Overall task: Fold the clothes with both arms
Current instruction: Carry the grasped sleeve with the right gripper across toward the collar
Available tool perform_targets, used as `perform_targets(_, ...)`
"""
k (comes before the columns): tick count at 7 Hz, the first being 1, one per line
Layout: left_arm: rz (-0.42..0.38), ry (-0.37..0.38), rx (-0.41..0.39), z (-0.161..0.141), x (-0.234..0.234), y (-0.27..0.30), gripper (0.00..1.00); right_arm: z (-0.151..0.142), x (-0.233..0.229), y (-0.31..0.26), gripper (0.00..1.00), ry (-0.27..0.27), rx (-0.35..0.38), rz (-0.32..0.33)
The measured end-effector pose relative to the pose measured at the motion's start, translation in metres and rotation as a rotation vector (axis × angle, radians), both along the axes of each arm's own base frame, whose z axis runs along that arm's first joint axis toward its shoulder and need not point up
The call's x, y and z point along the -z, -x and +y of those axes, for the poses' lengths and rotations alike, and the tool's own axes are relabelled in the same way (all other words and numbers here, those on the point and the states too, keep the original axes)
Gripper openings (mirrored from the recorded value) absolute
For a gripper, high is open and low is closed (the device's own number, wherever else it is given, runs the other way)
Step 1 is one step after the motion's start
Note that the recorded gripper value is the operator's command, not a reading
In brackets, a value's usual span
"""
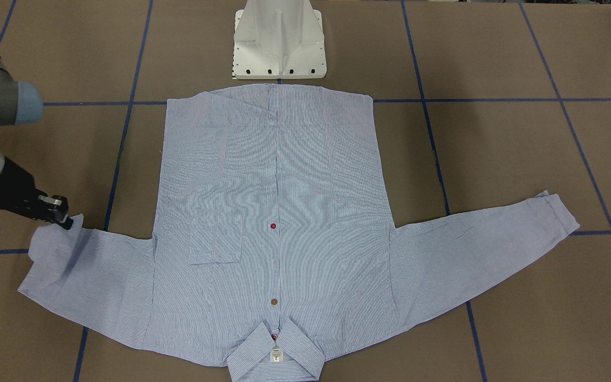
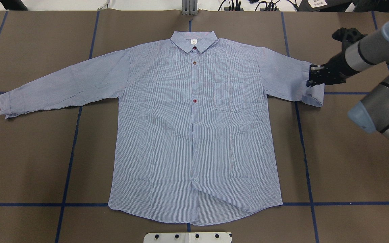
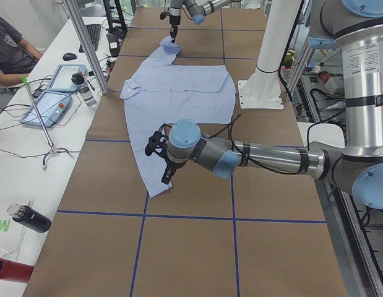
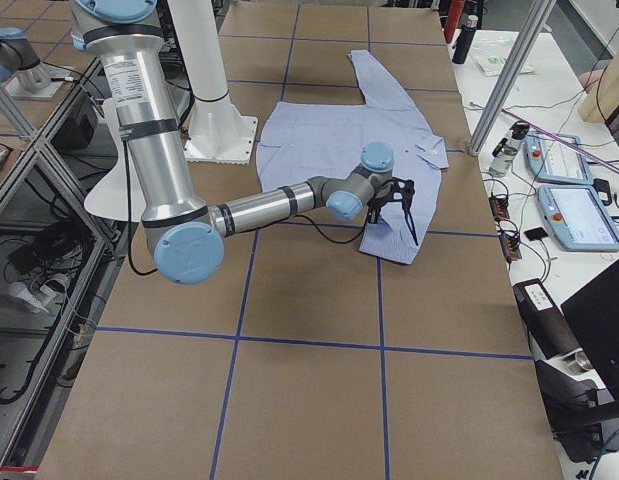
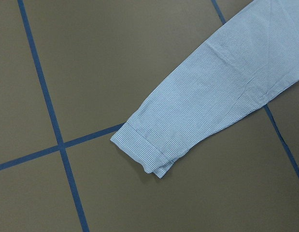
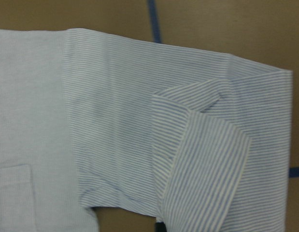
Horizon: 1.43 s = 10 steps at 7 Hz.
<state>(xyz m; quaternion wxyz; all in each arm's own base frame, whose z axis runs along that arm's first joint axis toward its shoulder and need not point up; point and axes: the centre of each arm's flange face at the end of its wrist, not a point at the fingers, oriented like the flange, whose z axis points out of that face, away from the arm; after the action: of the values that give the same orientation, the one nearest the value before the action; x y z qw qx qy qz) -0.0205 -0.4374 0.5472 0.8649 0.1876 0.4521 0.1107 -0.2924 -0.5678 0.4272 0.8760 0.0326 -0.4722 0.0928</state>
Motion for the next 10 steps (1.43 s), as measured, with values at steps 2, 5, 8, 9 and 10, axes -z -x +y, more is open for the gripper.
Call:
perform_targets(2, -0.005, -0.004, 0.0, -0.006, 0.0, -0.001, 1.0, -0.026, 0.09, 0.076, 0.0, 0.011, 0.008, 0.012)
perform_targets(5, -0.007, 0.014, 0.009, -0.05, -0.007, -0.005, 1.0, -0.042, 0.177, 0.167, 0.0, 0.049, -0.065, 0.013)
perform_targets(8, -0.011, 0.028, 0.01, -0.066, -0.012, -0.01, 1.0, -0.038, 0.247, 0.234, 0.0, 0.02, -0.097, 0.006)
perform_targets(9, -0.011, 0.028, 0.01, -0.067, -0.011, -0.01, 1.0, -0.033, 0.262, 0.251, 0.0, 0.001, -0.099, 0.005)
perform_targets(10, -0.01, 0.028, 0.009, -0.067, -0.011, -0.01, 1.0, -0.029, 0.27, 0.264, 0.0, -0.013, -0.1, 0.006)
